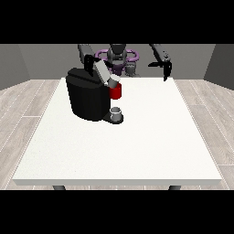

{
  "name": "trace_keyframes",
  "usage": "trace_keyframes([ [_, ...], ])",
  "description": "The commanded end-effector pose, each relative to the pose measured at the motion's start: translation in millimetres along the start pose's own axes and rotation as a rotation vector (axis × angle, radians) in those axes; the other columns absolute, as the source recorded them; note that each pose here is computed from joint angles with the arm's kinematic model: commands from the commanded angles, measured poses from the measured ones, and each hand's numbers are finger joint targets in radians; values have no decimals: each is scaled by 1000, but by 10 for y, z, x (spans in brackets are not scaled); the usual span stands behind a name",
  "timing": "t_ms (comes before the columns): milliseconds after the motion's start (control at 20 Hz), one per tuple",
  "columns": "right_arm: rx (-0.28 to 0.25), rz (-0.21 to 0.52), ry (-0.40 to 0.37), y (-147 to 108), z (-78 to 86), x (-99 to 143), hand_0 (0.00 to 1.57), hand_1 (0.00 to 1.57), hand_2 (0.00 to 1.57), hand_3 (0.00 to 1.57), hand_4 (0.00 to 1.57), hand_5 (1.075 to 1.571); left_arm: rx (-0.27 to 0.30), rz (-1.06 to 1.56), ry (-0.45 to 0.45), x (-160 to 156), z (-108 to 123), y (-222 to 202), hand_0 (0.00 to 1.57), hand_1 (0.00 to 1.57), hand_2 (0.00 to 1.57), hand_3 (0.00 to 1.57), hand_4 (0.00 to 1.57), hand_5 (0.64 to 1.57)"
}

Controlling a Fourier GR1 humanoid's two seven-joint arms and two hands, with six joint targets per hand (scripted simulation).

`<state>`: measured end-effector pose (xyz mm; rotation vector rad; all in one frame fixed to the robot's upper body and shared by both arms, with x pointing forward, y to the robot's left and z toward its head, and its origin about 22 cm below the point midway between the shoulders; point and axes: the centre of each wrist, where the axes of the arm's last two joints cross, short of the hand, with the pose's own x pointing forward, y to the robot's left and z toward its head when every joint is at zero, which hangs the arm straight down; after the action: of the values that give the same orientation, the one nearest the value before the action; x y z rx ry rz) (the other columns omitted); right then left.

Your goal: Insert the coffee pod into the coffee machine and close the lid

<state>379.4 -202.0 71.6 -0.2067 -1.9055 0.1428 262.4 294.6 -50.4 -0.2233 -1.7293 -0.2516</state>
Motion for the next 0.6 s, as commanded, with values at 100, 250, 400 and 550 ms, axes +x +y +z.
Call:
trace_keyframes([
  [100,29,19,3,126,-160,76,0,0,0,0,317,1571,10,-12,21,8,-100,-53,0,0,0,0,376,1571],
  [250,43,-12,20,264,-33,-44,0,0,0,0,423,1571,13,27,14,104,-164,80,0,0,0,0,343,1571],
  [400,42,30,-32,202,-121,33,0,0,0,0,394,1571,17,-6,-47,140,-209,194,0,0,0,0,381,1571],
  [550,82,53,-38,409,-280,319,0,0,0,0,454,1571,14,9,-6,15,-249,-25,0,0,0,0,377,1571],
])
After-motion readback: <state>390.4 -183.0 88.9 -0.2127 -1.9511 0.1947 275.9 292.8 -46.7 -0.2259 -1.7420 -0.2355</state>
